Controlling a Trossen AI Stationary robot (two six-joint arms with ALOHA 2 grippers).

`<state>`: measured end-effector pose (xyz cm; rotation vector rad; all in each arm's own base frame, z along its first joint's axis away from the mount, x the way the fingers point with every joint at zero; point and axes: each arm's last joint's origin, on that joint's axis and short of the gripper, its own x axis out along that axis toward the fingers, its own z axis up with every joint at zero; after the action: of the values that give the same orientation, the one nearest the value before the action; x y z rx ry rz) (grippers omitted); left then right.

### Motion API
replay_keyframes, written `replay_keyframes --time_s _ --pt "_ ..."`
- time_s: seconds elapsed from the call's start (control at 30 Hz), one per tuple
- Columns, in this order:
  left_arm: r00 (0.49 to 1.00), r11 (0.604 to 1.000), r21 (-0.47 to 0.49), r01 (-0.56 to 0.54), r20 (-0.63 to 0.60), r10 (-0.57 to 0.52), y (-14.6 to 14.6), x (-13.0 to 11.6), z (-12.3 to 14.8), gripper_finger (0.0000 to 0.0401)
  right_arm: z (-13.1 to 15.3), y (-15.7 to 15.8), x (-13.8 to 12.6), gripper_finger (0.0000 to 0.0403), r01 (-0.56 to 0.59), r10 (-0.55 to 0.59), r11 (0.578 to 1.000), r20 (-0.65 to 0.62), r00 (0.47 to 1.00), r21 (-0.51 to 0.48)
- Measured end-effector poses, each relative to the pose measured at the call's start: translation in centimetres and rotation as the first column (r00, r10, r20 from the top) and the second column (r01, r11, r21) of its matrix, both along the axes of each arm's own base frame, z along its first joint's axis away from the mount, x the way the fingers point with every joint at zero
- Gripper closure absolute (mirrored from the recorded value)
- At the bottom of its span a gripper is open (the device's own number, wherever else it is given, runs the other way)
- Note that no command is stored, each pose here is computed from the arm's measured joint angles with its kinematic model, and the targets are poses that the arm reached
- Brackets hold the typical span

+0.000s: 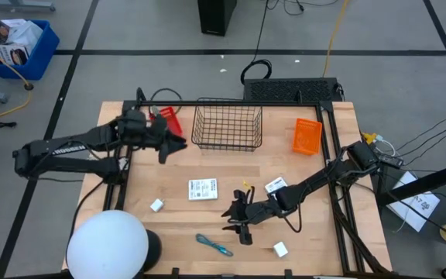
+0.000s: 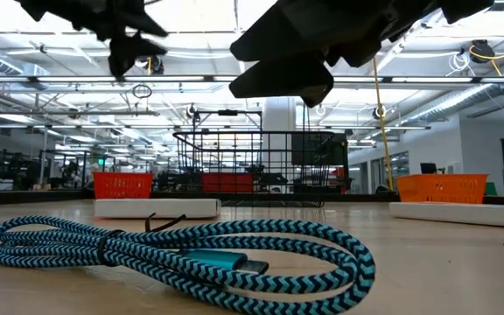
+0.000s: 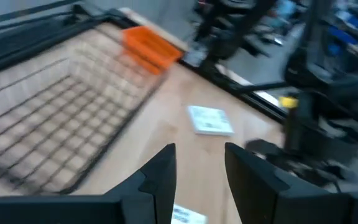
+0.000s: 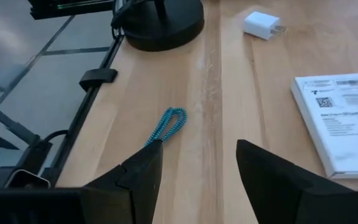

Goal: Pick and place items into bin
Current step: Put the black and blue charger cable into the red bin

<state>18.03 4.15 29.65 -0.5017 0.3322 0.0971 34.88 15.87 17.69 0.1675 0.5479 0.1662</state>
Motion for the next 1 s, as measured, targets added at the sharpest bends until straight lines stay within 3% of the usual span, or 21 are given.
replay_keyframes --time_s 0.2,0.5,0.83,1.0 --pt "0.996 0.995 0.039 0.089 0.006 -0.089 -2.8 1.5 -0.2 0.0260 0.0 0.4 -0.2 0.0206 -0.014 0.016 0.997 -0.029 0.999 0.074" --pt "0.984 0.979 0.110 0.170 0.031 -0.174 -6.0 4.1 -1.1 0.0260 -0.3 3.1 -1.8 0.0206 -0.031 0.035 0.997 -0.060 0.998 0.068" --pt "0.992 0.988 0.088 0.127 0.013 -0.129 -7.3 6.0 -2.5 0.0260 -1.8 4.7 -2.7 0.0206 0.032 -0.012 0.990 -0.141 0.990 0.140" --pt "0.993 0.988 0.100 0.118 -0.011 -0.117 -7.8 6.7 -3.3 0.0260 -2.7 6.1 -1.7 0.0206 0.040 -0.004 0.981 -0.186 0.983 0.192"
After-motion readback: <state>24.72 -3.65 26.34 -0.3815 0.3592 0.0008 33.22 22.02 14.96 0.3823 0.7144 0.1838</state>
